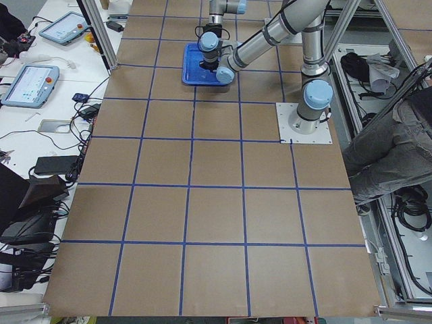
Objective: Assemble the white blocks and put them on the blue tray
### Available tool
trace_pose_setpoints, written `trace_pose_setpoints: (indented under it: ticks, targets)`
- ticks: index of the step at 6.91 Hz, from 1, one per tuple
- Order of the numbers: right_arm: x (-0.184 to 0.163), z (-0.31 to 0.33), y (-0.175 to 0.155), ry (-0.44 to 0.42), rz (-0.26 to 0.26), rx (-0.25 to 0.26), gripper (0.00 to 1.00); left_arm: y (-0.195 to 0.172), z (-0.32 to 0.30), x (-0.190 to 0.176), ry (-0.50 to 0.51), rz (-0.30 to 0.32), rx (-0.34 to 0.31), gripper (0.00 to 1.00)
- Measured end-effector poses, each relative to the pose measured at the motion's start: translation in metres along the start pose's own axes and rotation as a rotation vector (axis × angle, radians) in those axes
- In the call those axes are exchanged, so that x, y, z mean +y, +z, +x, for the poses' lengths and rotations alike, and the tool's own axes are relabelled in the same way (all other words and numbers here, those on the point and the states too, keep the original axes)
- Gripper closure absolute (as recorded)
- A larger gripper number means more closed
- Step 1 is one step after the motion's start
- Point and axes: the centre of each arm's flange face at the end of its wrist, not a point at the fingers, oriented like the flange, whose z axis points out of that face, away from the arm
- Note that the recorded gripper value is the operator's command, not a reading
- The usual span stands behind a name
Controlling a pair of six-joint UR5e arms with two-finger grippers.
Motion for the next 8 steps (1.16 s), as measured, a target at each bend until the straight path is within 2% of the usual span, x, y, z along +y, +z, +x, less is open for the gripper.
trace_pose_setpoints:
  ticks: [2, 3, 4, 5, 7, 8]
  targets:
    - [-0.013, -0.006, -0.029, 0.152, -0.038, 0.078, 0.0, -0.036, -0.021, -0.004, -0.025, -0.007, -0.026, 0.82]
    - [-0.018, -0.007, -0.046, 0.259, -0.077, 0.126, 0.0, -0.061, -0.031, -0.013, -0.039, -0.022, -0.023, 0.63]
    - [-0.026, -0.001, -0.065, 0.395, -0.127, 0.18, 0.0, -0.091, -0.042, -0.025, -0.064, -0.045, -0.011, 0.46]
    - [-0.04, 0.009, -0.087, 0.571, -0.169, 0.217, 0.0, -0.124, -0.051, -0.04, -0.124, -0.06, 0.002, 0.34]
    - [-0.076, 0.036, -0.142, 0.898, -0.26, 0.294, 0.0, -0.195, -0.056, -0.068, -0.294, -0.069, 0.002, 0.14]
    - [-0.094, 0.046, -0.174, 1.017, -0.312, 0.345, 0.0, -0.238, -0.051, -0.072, -0.388, -0.074, 0.003, 0.0]
